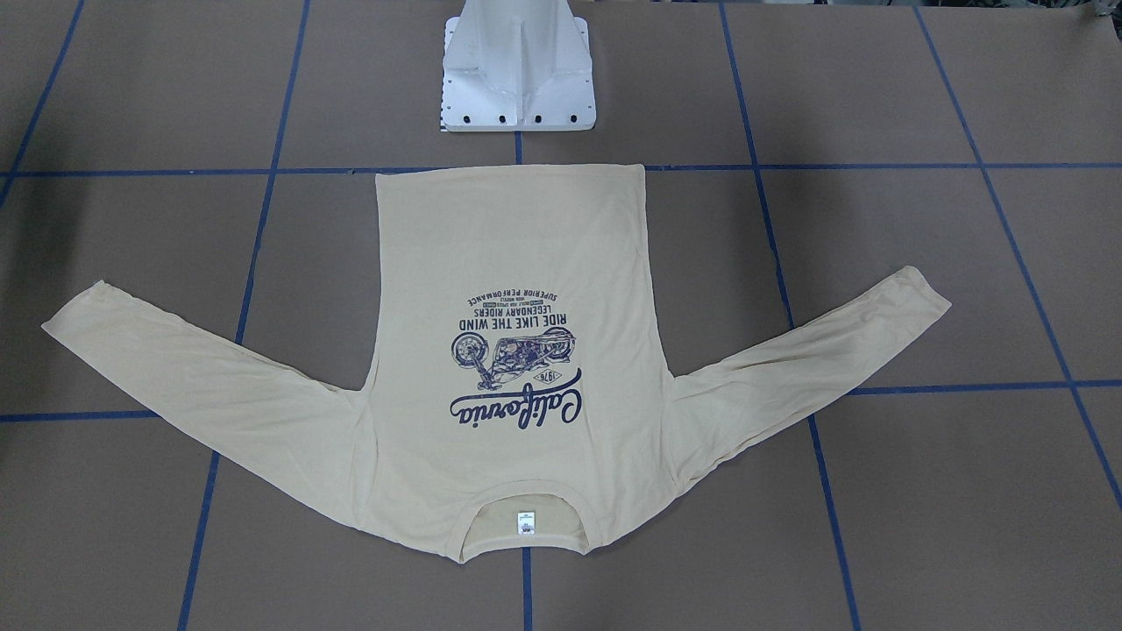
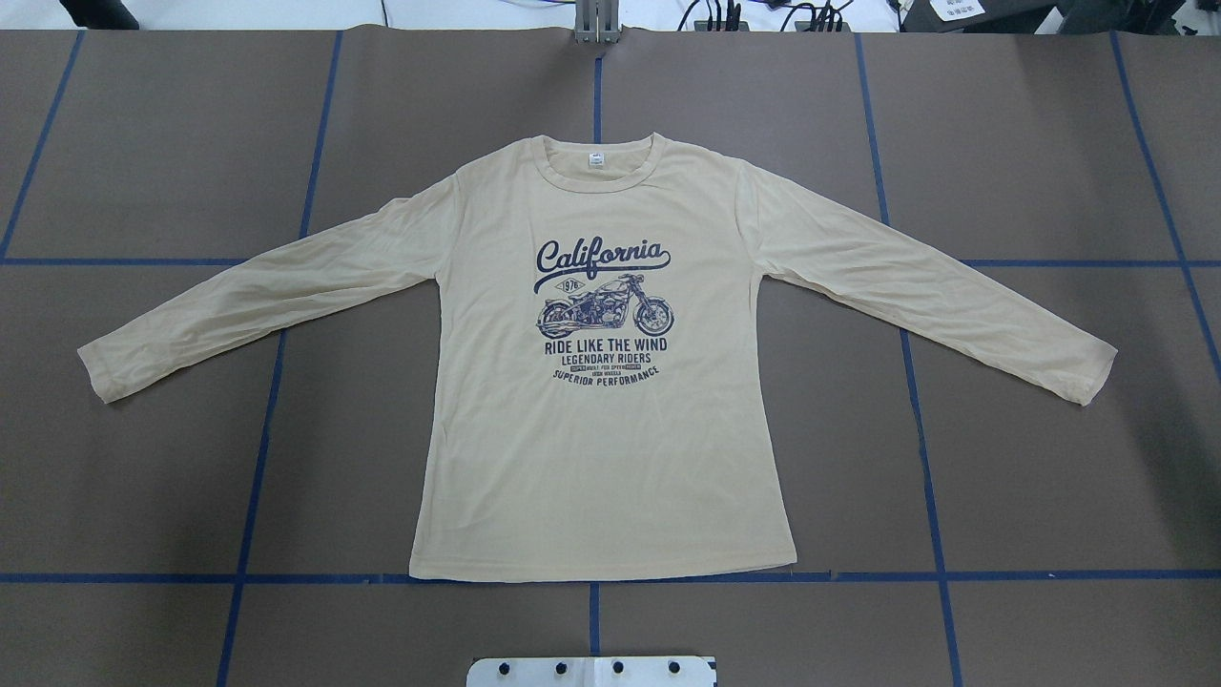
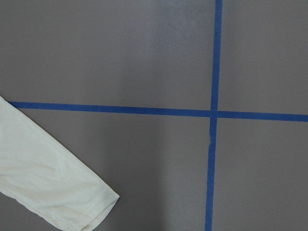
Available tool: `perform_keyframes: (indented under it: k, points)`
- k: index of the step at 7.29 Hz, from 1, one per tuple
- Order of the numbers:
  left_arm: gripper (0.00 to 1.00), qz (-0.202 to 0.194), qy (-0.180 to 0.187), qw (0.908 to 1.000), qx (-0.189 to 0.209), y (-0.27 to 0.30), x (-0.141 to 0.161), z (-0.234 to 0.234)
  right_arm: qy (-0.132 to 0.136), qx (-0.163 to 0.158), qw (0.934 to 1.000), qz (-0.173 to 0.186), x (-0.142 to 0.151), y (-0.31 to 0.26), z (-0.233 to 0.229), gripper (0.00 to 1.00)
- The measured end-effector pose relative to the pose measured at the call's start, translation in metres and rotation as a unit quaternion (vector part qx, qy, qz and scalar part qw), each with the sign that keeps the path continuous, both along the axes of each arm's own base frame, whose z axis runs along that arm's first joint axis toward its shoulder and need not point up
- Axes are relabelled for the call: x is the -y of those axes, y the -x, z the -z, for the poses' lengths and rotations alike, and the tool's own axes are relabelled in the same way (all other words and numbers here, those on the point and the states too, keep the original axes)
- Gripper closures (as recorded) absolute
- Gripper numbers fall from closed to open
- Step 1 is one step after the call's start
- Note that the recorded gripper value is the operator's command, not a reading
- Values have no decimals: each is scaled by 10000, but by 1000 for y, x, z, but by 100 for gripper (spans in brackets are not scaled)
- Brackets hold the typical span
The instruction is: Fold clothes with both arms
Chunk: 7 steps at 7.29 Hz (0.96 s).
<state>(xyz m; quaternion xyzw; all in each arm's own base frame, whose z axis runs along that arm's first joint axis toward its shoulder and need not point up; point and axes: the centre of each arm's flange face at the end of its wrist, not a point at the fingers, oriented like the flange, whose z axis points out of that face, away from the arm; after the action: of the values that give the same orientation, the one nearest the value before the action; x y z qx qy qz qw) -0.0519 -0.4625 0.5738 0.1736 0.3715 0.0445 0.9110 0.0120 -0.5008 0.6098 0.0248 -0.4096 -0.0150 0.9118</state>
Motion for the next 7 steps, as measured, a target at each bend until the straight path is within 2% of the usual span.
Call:
perform_keyframes:
  k: [4,7]
  points:
    - [0,-32,115,9999,4,0,-14,-14,152,-11,9998,147,-12,14,-16,0]
    - [0,-62,-47,10000,11,0,-15,-13,245,2,9996,156,-21,13,-25,0]
